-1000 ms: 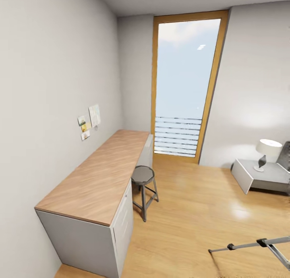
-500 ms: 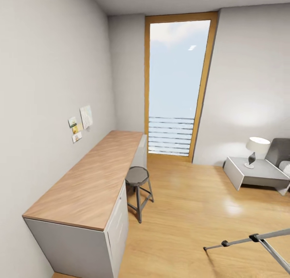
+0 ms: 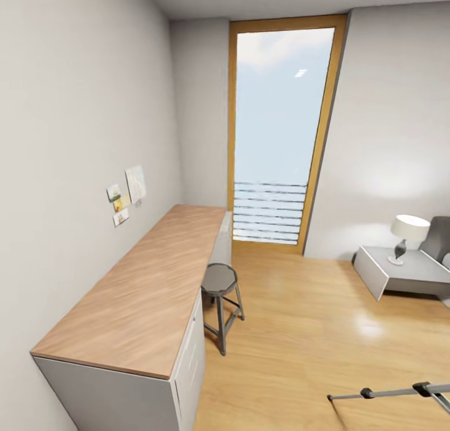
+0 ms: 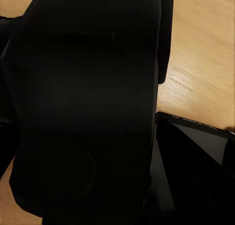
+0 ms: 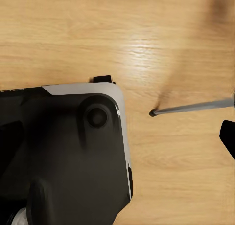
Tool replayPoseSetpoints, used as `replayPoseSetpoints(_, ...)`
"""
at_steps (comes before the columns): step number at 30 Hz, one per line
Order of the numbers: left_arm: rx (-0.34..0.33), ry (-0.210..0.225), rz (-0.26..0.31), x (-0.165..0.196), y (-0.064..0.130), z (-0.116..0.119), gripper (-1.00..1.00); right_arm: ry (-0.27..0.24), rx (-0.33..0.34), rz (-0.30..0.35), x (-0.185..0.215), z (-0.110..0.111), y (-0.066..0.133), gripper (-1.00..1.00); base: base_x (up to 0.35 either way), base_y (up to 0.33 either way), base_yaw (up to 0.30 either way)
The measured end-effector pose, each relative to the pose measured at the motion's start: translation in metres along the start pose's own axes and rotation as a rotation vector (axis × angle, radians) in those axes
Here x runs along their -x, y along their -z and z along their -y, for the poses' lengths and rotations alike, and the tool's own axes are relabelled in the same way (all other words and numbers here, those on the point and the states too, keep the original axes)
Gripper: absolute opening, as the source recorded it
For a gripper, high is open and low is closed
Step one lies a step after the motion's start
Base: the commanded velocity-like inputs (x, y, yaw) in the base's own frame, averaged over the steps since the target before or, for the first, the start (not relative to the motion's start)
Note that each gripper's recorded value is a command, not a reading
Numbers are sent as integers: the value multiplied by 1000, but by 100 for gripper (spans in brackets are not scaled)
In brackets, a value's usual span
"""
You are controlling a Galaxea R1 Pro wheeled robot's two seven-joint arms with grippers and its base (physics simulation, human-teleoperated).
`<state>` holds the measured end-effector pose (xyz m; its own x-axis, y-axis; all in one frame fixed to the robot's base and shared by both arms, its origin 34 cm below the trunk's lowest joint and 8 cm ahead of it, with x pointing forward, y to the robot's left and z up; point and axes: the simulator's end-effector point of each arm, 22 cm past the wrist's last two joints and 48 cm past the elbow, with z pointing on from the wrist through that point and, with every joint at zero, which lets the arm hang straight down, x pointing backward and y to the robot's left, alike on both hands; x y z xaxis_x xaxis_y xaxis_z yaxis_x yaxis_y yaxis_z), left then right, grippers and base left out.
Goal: Attach the digital camera to the camera tripod in the bedroom.
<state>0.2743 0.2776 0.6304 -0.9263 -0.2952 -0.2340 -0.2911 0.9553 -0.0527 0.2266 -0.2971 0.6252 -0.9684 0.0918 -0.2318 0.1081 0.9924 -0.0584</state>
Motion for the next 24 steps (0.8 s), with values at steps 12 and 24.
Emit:
replayPoseSetpoints(12, 2, 1, 0, 0, 0, 0, -100, -1, 0, 0, 0, 0, 0, 100, 52, 44, -19)
replayPoseSetpoints(24, 2, 3, 0, 0, 0, 0, -100, -1, 0, 0, 0, 0, 0, 100, 1, 1, -165)
